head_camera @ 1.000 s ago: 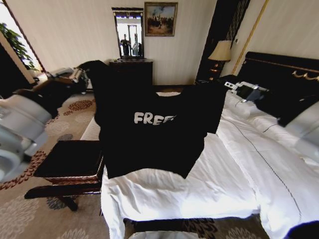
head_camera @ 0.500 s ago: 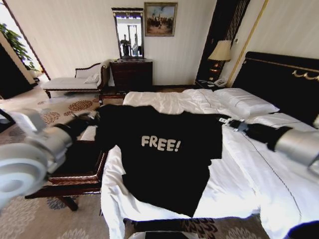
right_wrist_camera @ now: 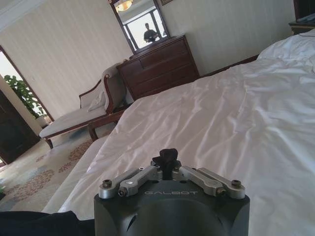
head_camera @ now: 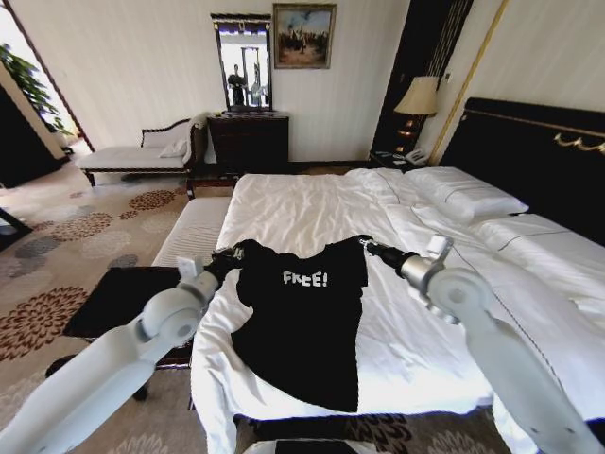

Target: Fold the clothes on the bed and place them into the basket.

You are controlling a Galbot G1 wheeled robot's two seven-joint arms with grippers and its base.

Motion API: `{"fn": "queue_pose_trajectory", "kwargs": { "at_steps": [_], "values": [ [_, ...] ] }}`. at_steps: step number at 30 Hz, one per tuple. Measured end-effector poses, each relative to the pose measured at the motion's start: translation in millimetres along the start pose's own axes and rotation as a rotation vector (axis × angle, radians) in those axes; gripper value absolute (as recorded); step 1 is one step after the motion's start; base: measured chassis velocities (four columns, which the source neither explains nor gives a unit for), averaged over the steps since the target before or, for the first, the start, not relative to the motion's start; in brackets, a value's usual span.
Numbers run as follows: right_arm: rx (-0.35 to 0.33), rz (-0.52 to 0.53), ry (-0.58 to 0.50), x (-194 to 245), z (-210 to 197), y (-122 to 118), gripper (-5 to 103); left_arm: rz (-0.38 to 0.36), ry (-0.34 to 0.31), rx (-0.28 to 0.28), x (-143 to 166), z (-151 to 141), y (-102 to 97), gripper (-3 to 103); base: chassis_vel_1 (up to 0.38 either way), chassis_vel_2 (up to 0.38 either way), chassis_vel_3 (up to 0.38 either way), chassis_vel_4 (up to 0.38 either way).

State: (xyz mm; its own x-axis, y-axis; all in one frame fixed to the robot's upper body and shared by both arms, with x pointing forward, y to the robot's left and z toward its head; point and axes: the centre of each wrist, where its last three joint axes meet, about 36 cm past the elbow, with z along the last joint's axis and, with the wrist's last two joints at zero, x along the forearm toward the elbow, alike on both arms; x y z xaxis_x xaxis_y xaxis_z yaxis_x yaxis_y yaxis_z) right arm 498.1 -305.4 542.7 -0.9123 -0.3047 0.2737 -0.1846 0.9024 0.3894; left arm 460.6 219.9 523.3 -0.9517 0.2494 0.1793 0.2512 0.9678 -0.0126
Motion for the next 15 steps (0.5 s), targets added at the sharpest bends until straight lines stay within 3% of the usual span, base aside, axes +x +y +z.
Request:
{"fn": "queue_pose_trajectory", "kwargs": {
  "at_steps": [9,13,15],
  "values": [
    [0.065,0.115,0.021,-109,29,-36,2,-0.082,0.045,0.043,-90,47,-16.9,0,0.0,0.0,0.0,0.0],
    [0.115,0.142,0.021,-144,42,-44,2,-0.119,0.047,0.023,-126,53,-19.0,0,0.0,0.0,0.0,0.0],
    [0.128,0.192,0.013,-164,48,-59,2,-0.173,0.049,0.005,-161,53,-15.3,0,0.0,0.0,0.0,0.0]
  ]
}}
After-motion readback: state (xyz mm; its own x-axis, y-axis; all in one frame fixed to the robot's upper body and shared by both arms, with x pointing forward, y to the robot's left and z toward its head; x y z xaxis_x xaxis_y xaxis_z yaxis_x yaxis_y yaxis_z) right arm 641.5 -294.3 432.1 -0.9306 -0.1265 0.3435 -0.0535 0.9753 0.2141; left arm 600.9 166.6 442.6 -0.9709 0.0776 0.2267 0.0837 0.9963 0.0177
